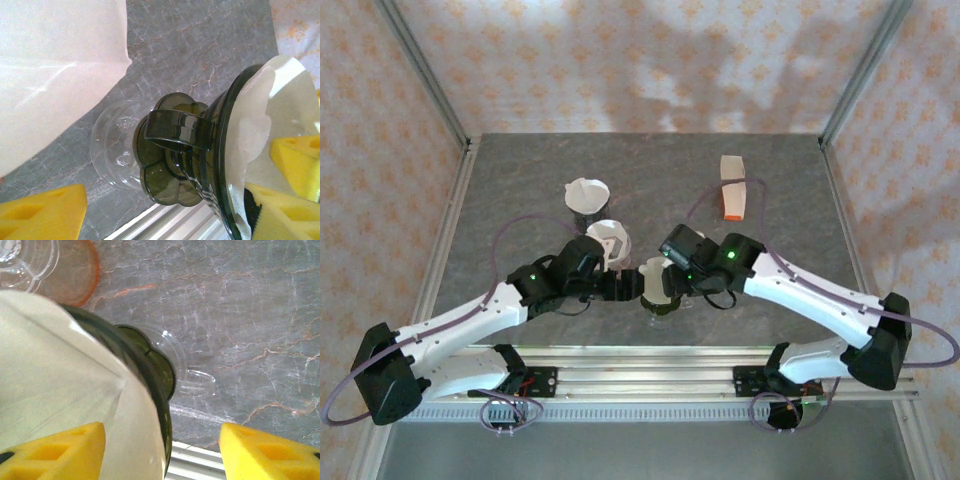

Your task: Place the coffee filter in the dripper

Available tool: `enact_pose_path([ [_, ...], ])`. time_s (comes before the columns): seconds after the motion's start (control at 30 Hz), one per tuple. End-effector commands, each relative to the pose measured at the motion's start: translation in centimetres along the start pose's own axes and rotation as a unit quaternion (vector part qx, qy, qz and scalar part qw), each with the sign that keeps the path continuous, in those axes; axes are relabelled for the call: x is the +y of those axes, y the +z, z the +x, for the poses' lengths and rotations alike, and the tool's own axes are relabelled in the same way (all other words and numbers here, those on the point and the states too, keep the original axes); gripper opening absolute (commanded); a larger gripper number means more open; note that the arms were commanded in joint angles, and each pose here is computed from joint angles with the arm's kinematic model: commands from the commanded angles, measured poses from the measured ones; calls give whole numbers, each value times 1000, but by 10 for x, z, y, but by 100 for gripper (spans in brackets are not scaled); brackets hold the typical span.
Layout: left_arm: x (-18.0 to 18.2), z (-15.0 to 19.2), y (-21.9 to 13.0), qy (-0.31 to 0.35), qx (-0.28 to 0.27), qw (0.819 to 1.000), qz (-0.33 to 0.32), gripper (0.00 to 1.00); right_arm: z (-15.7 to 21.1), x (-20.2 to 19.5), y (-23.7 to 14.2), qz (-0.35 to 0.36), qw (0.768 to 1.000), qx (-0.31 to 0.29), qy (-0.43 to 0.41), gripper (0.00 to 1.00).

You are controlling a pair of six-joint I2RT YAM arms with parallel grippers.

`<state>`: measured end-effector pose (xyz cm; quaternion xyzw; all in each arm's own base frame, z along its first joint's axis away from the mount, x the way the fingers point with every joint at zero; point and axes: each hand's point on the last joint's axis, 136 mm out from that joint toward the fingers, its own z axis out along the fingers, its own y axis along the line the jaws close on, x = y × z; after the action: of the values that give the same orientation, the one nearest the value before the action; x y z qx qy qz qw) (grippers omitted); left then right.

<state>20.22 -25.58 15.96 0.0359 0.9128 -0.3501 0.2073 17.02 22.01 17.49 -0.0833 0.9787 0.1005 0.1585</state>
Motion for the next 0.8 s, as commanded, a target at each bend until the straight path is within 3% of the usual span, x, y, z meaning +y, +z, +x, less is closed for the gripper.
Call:
enact_pose_path([
  [0.0,4,3,5,-1,1,1000,-6,78,9,-14,-1,29,1000,1,0,58],
  [0.3,4,3,5,-2,1,1000,-6,78,8,-11,-2,26,1000,-3,-4,55],
  [0.77,5,4,4,-2,2,1000,-7,78,-4,-4,-6,27,1000,-16,-6,61],
])
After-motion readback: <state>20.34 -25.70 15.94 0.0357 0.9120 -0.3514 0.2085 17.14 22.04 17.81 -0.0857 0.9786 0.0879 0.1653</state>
